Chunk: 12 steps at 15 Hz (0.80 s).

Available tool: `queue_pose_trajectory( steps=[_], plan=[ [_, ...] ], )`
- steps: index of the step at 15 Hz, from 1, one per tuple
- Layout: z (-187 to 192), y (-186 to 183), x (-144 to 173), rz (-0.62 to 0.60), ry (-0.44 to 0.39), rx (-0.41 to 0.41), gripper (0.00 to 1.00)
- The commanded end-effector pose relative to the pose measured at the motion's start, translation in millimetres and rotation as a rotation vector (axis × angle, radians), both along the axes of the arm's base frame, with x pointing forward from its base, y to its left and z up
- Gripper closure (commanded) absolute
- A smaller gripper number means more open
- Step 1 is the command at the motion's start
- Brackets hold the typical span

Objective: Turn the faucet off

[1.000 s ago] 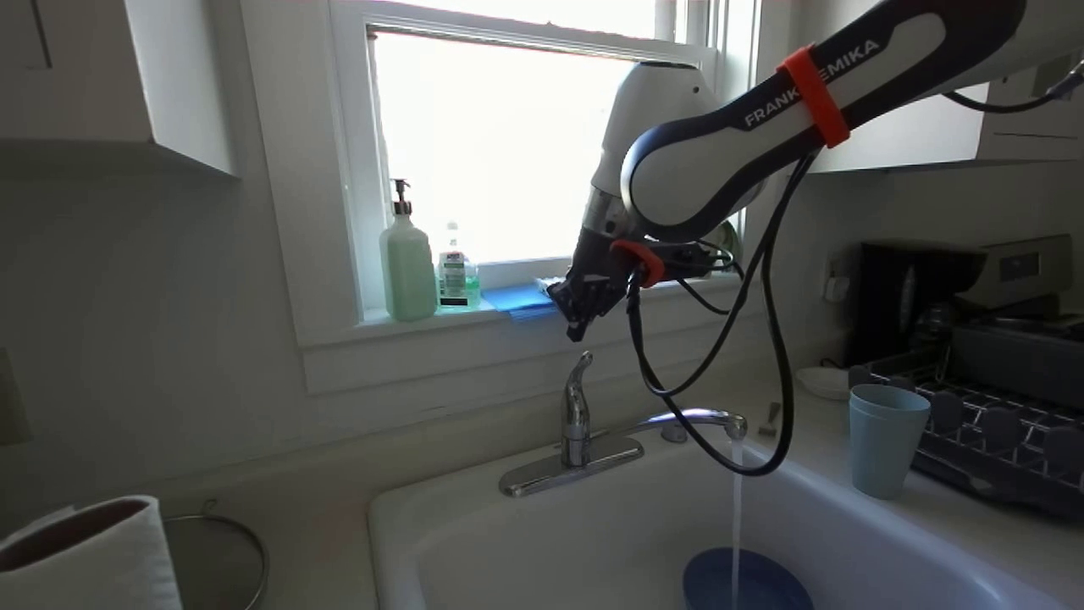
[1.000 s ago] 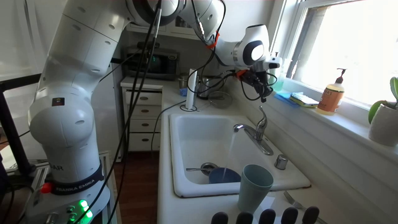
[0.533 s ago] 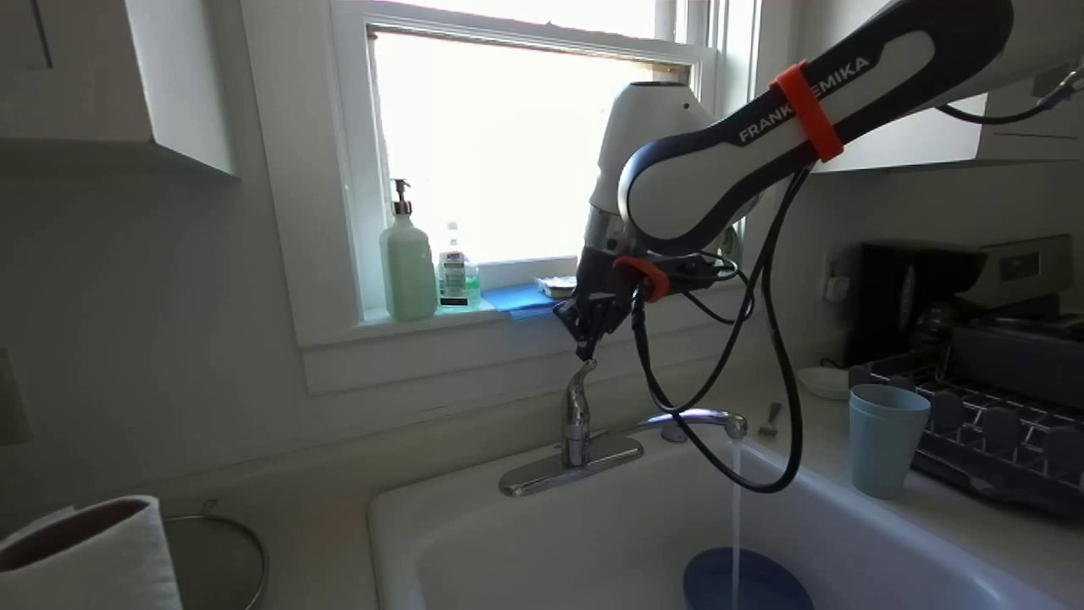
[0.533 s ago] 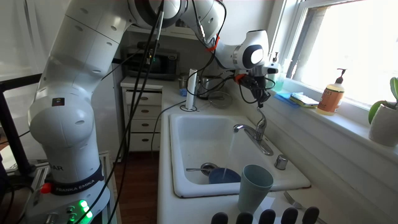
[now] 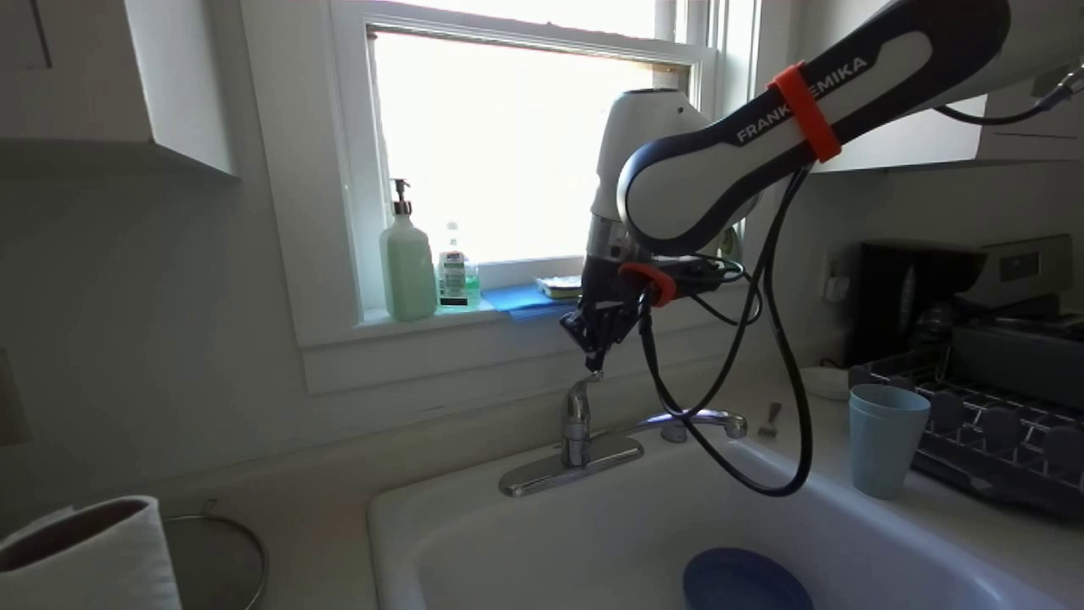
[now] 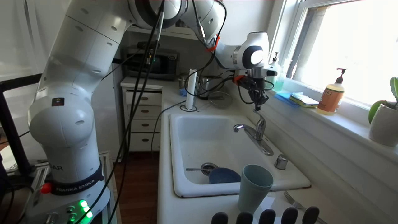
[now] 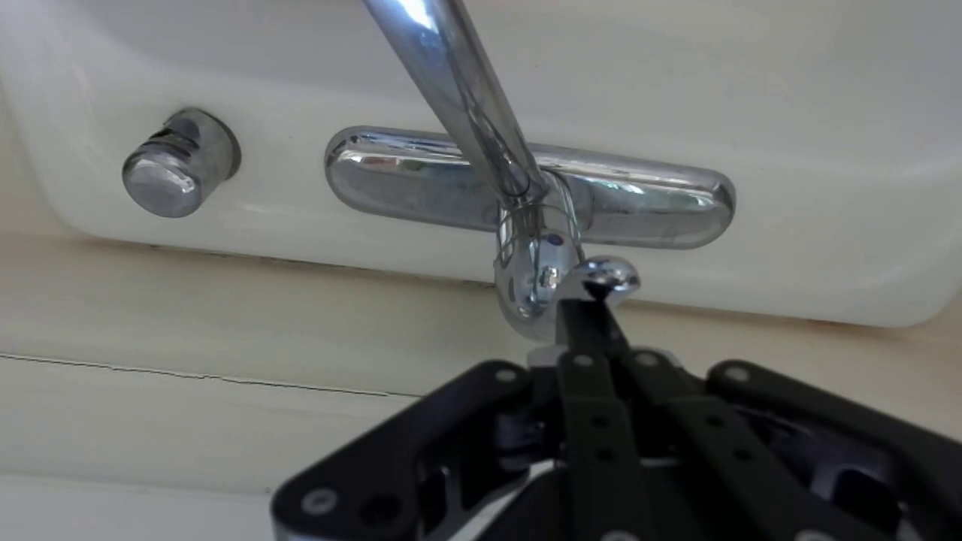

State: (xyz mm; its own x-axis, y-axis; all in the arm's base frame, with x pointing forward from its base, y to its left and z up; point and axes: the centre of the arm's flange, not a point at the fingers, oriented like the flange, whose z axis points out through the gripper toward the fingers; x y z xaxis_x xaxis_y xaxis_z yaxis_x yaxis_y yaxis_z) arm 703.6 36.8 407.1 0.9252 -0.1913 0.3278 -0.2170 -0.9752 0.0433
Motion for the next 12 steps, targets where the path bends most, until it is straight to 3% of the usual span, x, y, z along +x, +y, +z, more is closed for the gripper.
queue_pose_trajectory(
  steps=[1,4,5,7,12],
  plan=[
    [-8,4,8,0.033,0.008,0.035,1.0],
    [-11,3,7,0.043,0.031,0.029,1.0],
    [-1,1,1,0.037,0.028,0.023,0.74],
    [21,-3,-18,0.038,0.03,0.016,0.67],
    [54,-18,-76,0.052,0.089,0.036,0.32]
  ],
)
